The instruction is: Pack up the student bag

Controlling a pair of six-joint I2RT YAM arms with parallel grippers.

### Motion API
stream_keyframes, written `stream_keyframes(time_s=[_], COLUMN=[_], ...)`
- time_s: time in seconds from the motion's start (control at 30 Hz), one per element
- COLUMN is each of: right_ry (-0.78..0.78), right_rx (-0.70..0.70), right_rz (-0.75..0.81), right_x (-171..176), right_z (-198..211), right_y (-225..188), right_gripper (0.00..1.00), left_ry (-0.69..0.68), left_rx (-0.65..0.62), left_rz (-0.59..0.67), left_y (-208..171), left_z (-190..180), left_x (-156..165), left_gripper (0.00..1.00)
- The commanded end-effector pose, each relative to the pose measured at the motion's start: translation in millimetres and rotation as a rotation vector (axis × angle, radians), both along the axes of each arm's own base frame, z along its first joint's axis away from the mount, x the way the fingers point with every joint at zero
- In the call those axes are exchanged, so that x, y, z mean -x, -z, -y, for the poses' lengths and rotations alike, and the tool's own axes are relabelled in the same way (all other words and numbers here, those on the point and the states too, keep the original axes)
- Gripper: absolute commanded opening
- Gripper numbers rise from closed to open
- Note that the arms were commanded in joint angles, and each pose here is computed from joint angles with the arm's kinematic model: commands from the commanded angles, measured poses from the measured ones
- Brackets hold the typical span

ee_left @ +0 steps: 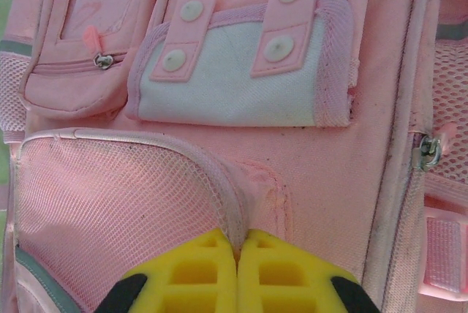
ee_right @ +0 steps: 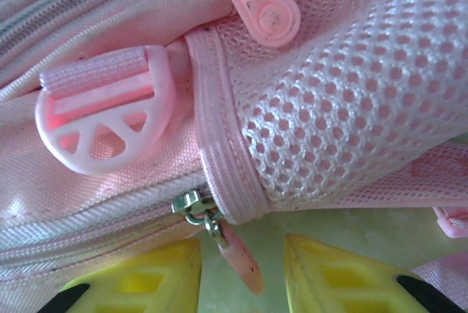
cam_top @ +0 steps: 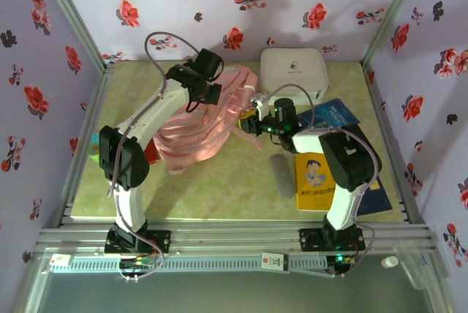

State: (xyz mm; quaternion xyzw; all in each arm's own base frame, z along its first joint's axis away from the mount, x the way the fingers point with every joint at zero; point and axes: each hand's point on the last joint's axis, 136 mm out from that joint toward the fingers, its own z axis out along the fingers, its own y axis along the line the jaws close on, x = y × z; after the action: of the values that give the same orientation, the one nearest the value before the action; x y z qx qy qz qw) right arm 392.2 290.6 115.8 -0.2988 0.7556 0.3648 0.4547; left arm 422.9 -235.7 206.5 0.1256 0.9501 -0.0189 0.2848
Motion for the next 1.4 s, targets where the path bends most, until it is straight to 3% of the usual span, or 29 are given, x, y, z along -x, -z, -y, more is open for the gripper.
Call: stream_keyframes(time_s=[0.0, 0.17, 0.43, 0.73, 1.37], right_ry=[-0.002, -0.024, -0.011, 0.017, -0.082], right_rx=[0.004, 0.039, 0.095, 0.142, 0.163], right_rz=[0.069, 0.073, 0.074, 0.067, 0.020], right_x=[-1.6, 2.8, 25.0, 49.1, 112.6], right_z=[-3.3, -8.3, -5.6, -6.3, -62.7], right_y=[-8.3, -5.1, -0.4, 1.9, 23.1], right_gripper=[0.31, 0.11, 0.00, 0.00, 0.01], left_ry=[-0.021, -0.027, -0.190, -0.236, -0.312], left_rx=[0.115, 0.133, 0.210, 0.243, 0.367], left_rz=[0.133, 0.131, 0.097, 0.088, 0.008], left_y=[-55.2, -54.5, -32.1, -13.4, 58.9], left_z=[2.3, 4.5, -5.9, 3.5, 50.2], left_x=[-8.5, -10.4, -33.1, -49.8, -88.5], left_gripper=[0.00, 0.00, 0.00, 0.00, 0.00])
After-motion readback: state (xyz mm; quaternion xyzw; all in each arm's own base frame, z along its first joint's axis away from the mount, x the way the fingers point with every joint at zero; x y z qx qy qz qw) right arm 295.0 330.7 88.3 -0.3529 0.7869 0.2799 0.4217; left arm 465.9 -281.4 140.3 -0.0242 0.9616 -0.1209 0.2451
